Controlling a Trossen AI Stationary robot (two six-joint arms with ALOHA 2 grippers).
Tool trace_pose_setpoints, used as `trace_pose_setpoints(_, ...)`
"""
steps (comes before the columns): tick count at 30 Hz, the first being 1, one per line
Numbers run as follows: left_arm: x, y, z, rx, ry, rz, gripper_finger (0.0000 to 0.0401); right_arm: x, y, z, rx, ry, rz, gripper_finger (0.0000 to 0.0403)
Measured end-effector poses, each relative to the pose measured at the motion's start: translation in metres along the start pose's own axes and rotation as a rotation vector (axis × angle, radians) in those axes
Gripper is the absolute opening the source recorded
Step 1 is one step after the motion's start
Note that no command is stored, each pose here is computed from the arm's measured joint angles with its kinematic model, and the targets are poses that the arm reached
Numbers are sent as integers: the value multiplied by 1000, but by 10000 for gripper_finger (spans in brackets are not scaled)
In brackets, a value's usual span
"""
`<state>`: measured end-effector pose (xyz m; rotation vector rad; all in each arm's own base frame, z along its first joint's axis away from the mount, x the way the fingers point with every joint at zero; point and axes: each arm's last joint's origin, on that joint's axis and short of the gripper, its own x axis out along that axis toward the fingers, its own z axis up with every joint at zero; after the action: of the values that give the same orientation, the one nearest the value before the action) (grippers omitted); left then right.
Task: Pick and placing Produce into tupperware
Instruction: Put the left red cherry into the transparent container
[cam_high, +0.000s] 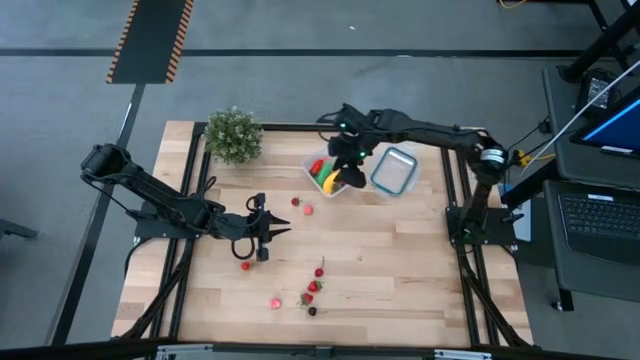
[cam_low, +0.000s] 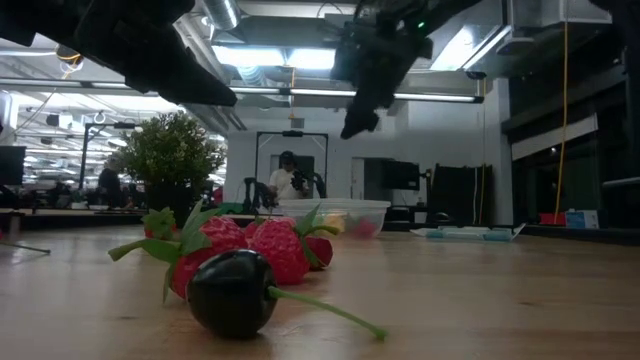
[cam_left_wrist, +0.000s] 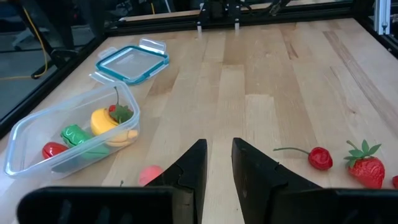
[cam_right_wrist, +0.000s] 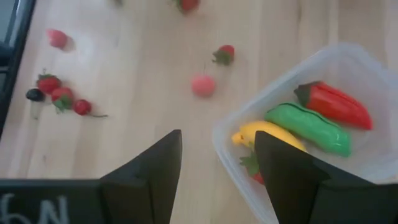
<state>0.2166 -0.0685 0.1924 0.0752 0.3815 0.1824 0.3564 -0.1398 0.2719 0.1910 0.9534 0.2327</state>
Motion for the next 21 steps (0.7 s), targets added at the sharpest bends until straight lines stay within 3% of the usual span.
trace_pose_setpoints(6,0,0,0,13,-3,0,69,-28,26,-18,-31,-135,-36,204)
trace_pose_setpoints(11,0,0,1,12,-6,-1,69,-41,50,-49,-67,-256,-60,204)
trace_pose_setpoints(21,0,-1,7,-22,-62,-10,69,-37,92,-119,-108,-443,-36,204)
